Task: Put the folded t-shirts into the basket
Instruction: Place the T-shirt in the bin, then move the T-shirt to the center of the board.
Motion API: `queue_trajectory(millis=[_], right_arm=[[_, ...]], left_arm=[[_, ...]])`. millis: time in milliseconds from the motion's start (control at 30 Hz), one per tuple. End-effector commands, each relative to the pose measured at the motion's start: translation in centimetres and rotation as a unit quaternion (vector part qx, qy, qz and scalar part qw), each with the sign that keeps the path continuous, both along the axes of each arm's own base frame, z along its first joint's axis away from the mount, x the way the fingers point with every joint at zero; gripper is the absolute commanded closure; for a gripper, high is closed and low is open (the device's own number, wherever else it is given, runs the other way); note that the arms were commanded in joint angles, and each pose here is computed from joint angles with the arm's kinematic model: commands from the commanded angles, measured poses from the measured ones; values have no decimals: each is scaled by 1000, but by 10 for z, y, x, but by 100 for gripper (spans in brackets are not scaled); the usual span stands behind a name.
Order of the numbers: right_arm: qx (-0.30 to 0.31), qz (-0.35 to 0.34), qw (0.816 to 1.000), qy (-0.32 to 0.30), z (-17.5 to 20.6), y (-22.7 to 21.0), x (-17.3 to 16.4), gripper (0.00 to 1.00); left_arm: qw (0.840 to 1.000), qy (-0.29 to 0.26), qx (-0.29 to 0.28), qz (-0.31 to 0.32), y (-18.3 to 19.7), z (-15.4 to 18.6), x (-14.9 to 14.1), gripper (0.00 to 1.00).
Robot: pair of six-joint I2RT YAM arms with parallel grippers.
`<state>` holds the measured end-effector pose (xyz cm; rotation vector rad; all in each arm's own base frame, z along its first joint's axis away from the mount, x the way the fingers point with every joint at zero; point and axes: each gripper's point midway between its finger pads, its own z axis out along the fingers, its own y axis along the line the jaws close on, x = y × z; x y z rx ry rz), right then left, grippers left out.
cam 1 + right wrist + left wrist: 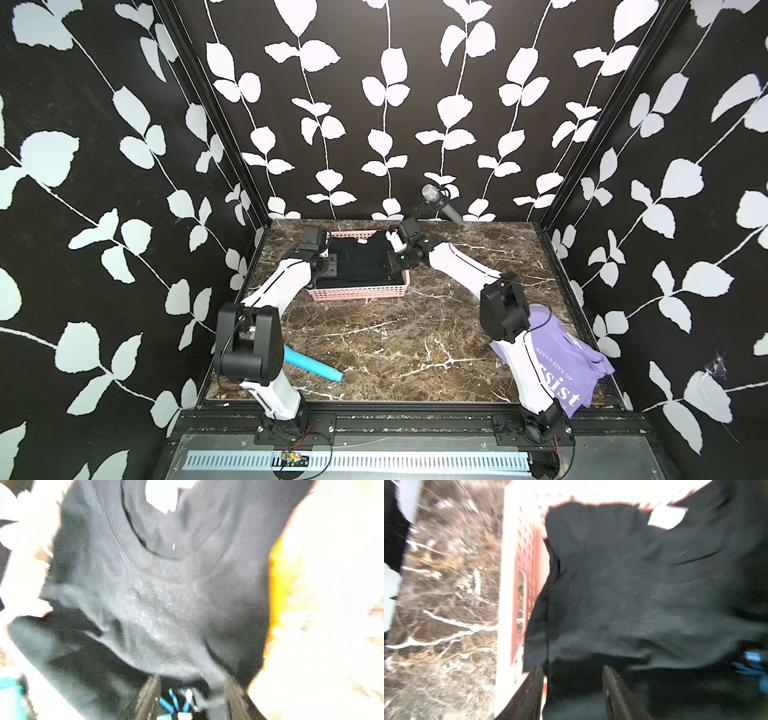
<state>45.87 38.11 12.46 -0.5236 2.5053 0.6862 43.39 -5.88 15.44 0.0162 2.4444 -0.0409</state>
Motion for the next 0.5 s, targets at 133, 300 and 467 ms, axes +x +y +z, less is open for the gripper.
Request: queue_trajectory(millis=[133,300,467], right_arm=[[38,-18,997,-61,68,-44,-17,40],[-44,-84,995,-43,51,-139,-55,30],[-149,-191,970,4,11,-258,-116,24]], left_arm=[[990,-102,-94,-30,-28,66,-17,49],[982,-131,-97,-95,-66,86,-38,43],[978,-108,-114,-138,-101,66,-57,34]])
